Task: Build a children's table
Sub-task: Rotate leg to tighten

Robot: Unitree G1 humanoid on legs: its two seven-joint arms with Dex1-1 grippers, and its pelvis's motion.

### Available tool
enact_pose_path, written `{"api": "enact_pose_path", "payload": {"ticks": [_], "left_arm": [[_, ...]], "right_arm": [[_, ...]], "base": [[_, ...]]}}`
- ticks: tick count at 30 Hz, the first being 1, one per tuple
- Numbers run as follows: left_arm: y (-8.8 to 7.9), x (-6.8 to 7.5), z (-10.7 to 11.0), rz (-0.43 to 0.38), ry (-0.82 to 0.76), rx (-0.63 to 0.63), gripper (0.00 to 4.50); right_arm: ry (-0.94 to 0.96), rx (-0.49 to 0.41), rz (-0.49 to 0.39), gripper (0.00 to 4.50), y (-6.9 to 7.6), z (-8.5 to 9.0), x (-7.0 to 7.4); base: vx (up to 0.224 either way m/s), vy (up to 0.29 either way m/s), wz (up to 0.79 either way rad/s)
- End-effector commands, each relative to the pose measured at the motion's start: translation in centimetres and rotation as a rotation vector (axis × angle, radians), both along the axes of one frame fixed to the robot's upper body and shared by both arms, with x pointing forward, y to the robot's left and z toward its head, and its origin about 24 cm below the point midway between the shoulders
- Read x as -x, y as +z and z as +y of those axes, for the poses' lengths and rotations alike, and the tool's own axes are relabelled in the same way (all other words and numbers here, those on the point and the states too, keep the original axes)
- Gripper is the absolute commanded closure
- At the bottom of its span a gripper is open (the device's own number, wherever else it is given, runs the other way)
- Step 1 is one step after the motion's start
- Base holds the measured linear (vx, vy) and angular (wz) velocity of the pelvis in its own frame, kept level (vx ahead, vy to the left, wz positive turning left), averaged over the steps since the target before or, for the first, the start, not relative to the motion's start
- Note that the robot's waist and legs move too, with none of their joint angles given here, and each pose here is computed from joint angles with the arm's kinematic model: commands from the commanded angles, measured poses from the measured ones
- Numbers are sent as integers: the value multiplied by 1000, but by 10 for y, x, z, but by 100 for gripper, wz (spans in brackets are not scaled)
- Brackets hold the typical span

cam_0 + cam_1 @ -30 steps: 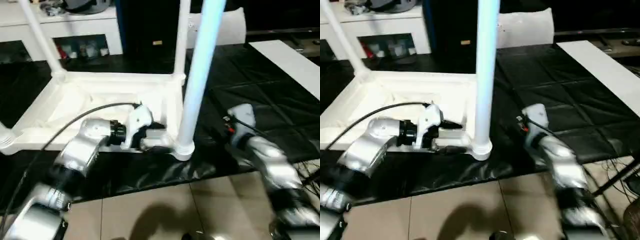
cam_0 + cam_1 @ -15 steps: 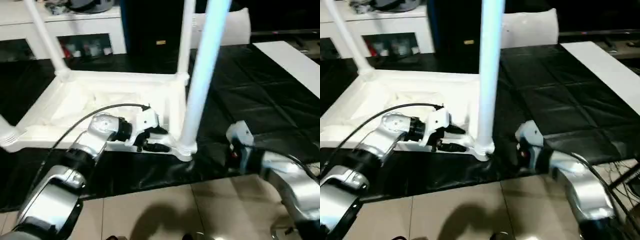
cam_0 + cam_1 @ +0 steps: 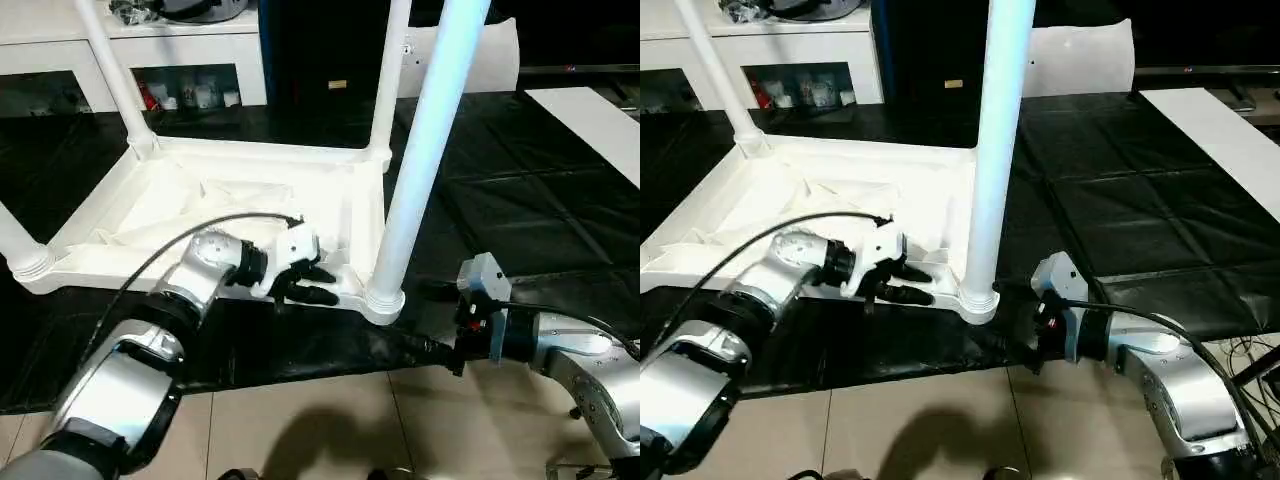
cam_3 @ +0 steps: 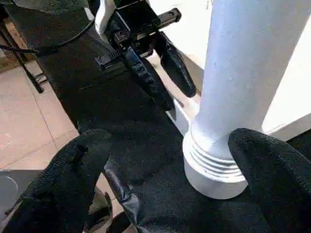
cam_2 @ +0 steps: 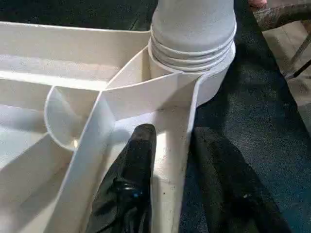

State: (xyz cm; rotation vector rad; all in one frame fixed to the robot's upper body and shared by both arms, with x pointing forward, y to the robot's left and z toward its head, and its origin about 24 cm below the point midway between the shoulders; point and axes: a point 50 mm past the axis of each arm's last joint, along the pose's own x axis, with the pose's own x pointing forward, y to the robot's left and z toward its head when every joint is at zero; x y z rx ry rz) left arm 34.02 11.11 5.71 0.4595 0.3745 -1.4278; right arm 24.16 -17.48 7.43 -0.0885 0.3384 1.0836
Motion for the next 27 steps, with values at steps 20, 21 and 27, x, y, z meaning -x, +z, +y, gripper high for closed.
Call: {"api": "enact_pose_path", "payload": {"ticks": [20,21,27], "left_arm": [[4,-7,0,86,23,-7,449],[4,-8,1,97,38,-6,449],[-3,-10,14,116,213,7,449]], "right_arm": [[-8,-8,-47,0,9,4,-7],[-10,-8,-52,0,9,4,-7],[-99,1,-114,0,14,1,-23]], "base": [[0,0,0],[0,0,0],[0,0,0]]}}
